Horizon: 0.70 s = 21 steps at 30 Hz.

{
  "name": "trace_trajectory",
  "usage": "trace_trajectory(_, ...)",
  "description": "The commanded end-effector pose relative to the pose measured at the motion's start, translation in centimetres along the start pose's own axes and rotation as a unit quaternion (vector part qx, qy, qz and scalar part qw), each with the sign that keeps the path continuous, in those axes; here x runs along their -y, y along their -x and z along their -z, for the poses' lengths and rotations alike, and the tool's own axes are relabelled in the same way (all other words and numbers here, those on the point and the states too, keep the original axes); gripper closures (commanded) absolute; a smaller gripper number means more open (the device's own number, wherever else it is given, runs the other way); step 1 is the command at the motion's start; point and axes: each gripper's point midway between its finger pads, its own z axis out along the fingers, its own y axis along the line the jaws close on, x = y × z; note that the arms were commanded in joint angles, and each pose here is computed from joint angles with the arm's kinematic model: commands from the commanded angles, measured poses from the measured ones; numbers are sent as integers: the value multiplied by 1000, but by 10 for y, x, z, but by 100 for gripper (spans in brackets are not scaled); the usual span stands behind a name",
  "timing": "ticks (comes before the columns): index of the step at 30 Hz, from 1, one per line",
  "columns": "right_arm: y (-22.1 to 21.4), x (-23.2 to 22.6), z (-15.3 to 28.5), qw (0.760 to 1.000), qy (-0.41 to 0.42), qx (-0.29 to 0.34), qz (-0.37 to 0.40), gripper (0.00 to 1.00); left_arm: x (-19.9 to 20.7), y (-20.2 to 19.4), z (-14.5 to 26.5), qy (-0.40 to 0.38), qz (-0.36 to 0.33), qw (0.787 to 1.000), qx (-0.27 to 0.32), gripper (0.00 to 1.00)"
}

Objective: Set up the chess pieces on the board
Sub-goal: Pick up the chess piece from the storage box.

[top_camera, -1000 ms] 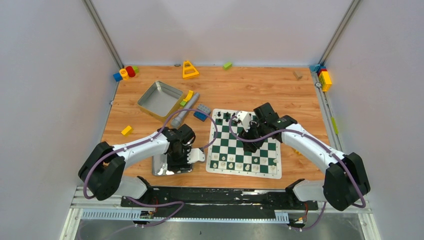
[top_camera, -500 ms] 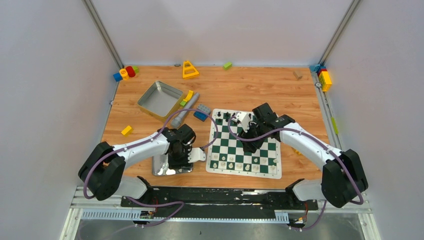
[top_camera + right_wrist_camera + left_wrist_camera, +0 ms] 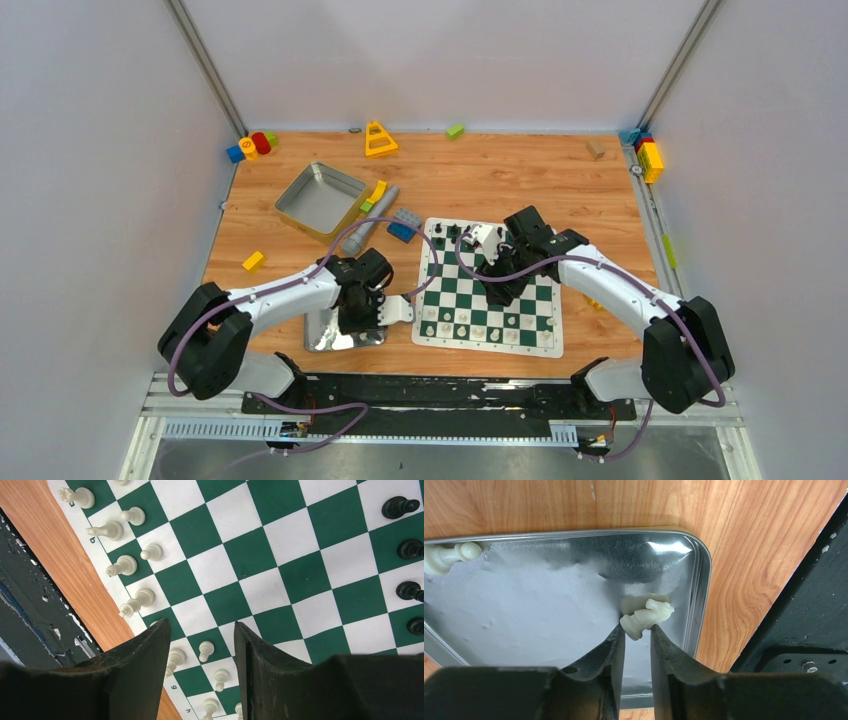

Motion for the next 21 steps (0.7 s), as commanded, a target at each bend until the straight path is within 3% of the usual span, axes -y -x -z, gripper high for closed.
trace_trajectory(1, 4, 2, -2, 1000, 0, 9, -1, 50, 5, 8, -6, -14, 1, 1000, 18, 71)
trace_trajectory(6, 4, 2, -2, 1000, -1, 9, 0, 50, 1, 10, -5, -4, 8, 1000, 23, 86)
trace_trajectory(13, 7, 3, -2, 1000, 0, 11, 3, 50, -2, 12, -3, 5, 14, 1000, 27, 100)
trace_trajectory(21, 15, 2, 2, 1000, 2, 23, 5, 51, -12, 12, 7, 12, 50, 997, 51, 100)
